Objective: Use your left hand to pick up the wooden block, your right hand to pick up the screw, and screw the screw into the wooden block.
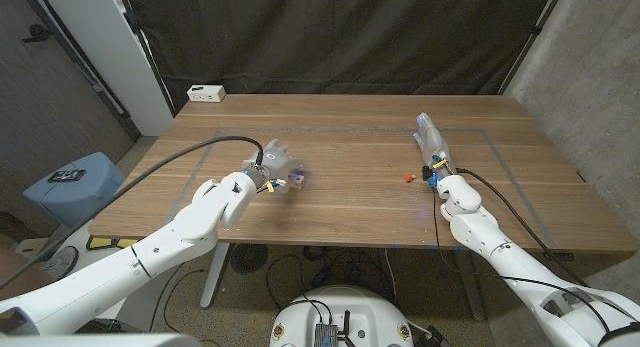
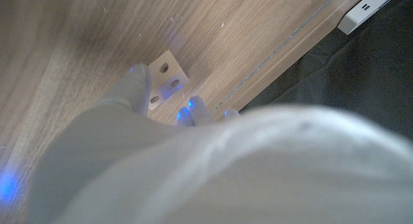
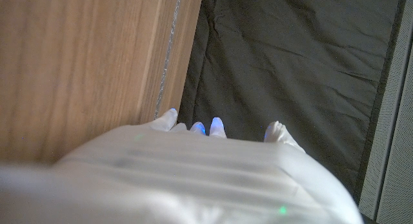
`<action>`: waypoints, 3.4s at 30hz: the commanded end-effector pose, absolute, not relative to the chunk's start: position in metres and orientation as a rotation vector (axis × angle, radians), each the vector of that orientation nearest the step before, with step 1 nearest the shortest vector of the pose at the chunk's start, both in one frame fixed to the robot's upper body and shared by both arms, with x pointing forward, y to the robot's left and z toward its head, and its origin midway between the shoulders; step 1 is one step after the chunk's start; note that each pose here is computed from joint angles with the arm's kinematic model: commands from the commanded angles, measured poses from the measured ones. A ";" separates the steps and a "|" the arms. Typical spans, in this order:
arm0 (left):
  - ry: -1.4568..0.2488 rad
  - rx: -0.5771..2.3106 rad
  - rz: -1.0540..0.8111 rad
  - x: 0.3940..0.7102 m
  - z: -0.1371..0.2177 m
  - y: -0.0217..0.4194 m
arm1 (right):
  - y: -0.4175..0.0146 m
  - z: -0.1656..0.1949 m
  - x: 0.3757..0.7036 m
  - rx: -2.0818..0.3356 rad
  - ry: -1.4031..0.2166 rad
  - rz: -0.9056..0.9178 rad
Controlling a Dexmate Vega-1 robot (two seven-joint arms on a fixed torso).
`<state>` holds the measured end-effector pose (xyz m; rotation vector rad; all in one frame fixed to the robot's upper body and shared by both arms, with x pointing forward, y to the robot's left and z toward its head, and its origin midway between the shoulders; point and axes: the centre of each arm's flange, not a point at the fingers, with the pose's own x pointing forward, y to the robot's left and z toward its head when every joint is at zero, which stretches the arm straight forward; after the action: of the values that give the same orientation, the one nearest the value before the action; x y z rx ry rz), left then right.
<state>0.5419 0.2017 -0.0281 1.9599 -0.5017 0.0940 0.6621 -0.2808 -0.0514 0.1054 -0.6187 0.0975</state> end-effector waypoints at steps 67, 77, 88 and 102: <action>-0.578 1.849 0.099 0.567 -0.044 0.200 | -0.279 -0.059 0.662 0.109 -0.604 0.089; -0.591 1.837 0.106 0.570 -0.043 0.198 | -0.279 -0.058 0.664 0.106 -0.600 0.090; -0.612 1.804 0.115 0.570 -0.036 0.193 | -0.282 -0.057 0.666 0.104 -0.598 0.093; -0.622 1.675 0.147 0.570 -0.020 0.190 | -0.283 -0.051 0.667 0.082 -0.597 0.108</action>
<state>0.5697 0.1918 -0.0324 1.7709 -0.6115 0.1242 0.6658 -0.2816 -0.0552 0.1001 -0.5991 0.0969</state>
